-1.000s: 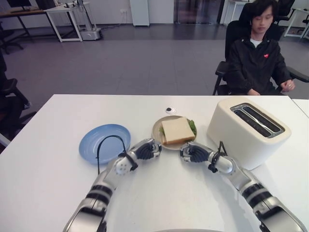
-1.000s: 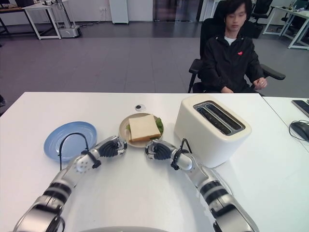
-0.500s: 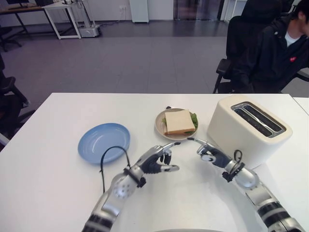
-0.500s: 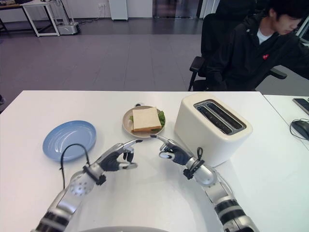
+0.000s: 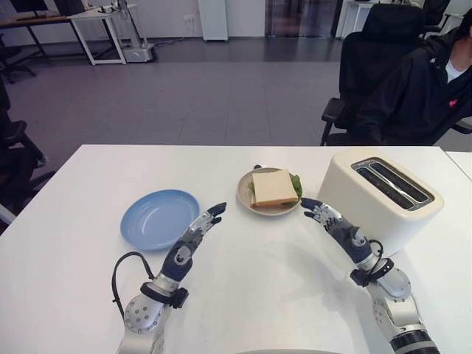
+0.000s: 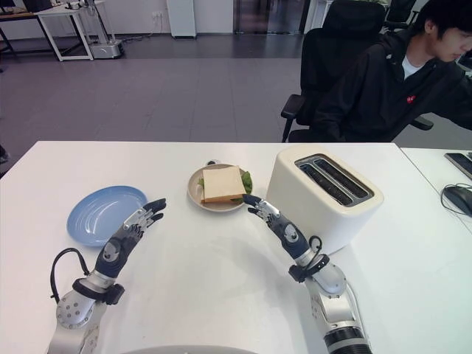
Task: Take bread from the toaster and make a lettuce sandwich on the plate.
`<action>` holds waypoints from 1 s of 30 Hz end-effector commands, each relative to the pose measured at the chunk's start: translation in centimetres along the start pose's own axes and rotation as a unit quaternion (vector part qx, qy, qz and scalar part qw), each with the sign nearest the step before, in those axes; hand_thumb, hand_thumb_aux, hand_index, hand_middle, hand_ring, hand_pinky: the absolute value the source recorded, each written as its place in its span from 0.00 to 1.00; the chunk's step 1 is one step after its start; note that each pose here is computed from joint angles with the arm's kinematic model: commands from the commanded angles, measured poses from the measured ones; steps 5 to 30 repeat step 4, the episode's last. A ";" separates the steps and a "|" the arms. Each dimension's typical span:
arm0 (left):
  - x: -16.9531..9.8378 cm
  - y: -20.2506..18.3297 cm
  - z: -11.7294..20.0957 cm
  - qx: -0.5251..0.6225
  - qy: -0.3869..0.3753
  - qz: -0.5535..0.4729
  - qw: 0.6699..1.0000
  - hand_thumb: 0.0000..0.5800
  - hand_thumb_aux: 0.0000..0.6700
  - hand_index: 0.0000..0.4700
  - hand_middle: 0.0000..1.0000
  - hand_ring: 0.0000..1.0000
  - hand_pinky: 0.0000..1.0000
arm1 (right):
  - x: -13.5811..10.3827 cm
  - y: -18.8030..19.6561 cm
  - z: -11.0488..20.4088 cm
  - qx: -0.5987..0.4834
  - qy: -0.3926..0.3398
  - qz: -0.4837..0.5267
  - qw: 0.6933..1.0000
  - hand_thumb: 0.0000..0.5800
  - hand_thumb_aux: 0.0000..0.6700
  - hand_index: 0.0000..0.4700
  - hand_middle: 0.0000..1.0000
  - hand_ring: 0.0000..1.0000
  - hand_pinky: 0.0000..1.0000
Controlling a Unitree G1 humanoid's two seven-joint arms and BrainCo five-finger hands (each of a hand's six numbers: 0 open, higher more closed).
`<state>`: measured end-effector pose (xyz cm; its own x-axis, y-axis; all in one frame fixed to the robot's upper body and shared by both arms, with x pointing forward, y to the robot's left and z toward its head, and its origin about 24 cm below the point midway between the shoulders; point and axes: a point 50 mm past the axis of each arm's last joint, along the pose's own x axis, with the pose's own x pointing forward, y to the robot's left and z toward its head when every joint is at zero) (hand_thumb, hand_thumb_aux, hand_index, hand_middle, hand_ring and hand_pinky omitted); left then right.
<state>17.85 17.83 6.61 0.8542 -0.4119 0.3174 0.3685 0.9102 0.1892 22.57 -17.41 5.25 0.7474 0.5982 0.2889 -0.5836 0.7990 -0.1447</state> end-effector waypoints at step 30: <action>-0.1 -0.1 0.2 -0.013 -0.008 0.002 1.000 0.00 0.00 0.00 0.00 0.00 0.00 | 0.1 -0.8 0.5 0.020 -0.011 -0.010 1.000 0.00 0.00 0.00 0.00 0.00 0.00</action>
